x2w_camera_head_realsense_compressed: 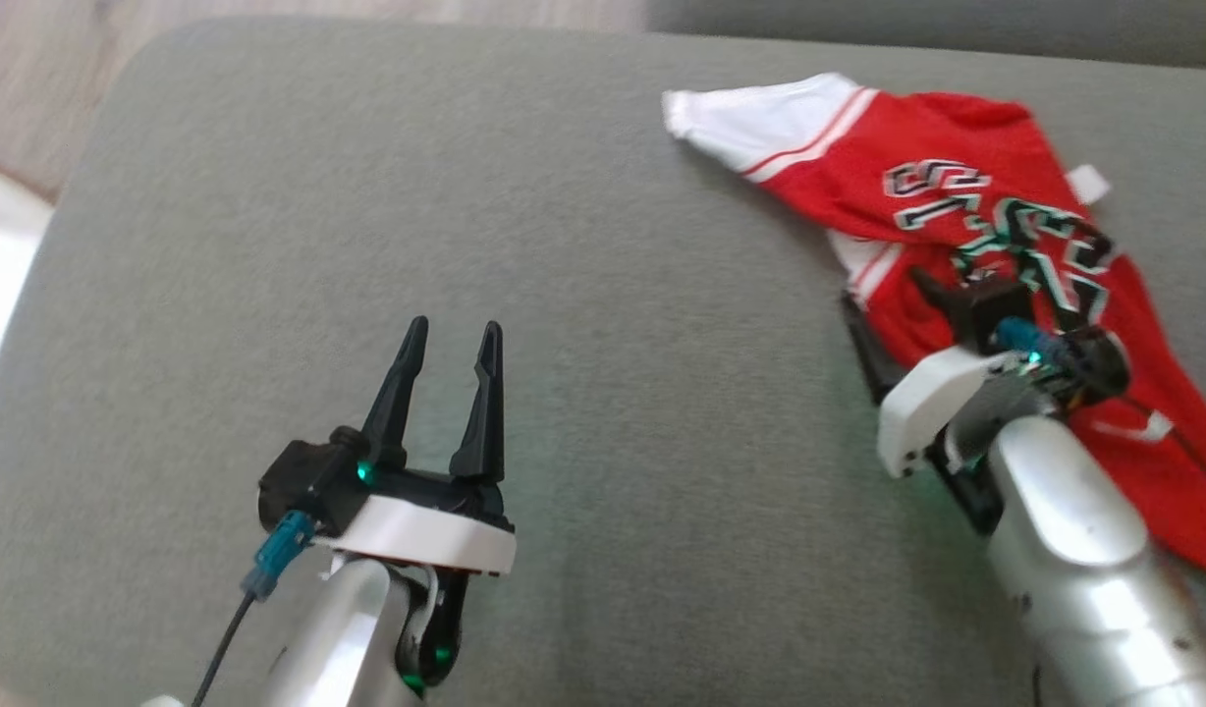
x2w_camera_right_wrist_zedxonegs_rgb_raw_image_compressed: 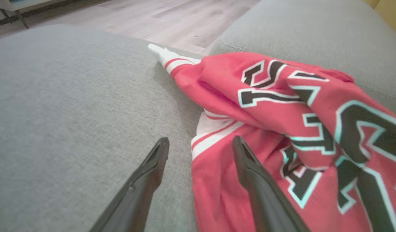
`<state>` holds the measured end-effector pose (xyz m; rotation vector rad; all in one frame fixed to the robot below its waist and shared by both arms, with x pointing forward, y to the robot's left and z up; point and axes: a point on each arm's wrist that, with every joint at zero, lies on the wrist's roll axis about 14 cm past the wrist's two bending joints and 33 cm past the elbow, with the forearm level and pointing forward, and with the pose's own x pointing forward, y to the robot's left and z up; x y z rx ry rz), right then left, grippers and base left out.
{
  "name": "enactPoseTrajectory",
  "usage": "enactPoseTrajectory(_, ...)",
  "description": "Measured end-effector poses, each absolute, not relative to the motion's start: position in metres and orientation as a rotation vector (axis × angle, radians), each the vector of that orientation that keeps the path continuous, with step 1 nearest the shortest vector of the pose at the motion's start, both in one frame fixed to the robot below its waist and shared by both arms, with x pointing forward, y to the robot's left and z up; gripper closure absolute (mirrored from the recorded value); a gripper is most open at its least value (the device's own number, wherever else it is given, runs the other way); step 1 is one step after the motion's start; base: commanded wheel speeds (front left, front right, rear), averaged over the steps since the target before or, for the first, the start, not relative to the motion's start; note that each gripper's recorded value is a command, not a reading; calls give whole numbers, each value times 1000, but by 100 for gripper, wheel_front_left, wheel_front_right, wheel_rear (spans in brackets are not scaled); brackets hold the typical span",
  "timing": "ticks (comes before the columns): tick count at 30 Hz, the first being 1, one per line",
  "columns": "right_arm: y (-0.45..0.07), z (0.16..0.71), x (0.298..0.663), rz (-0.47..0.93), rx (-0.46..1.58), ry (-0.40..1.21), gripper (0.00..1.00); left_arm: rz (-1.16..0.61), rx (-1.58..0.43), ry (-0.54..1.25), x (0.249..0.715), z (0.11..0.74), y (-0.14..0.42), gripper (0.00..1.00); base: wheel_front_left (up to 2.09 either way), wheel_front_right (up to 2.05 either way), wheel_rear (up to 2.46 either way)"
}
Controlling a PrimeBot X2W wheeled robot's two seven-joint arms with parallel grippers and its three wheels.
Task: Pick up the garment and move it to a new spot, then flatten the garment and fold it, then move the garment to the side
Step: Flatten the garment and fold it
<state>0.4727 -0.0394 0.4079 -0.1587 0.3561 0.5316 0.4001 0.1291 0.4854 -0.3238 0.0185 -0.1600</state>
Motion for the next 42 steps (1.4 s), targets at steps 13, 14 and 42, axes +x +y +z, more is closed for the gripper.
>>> enactPoseTrajectory(13, -25, 377, 505, 561, -247, 460, 100, -75, -327, 51, 394, 474, 152, 0, 0, 0, 0)
enactPoseTrajectory(14, -21, 378, 503, 568, -237, 451, 100, -77, -327, 48, 394, 475, 151, 0, 0, 0, 0)
enactPoseTrajectory(42, 125, 480, 319, 1217, 31, 153, 0, -83, -312, -30, 380, 498, 153, 0, 0, 0, 0)
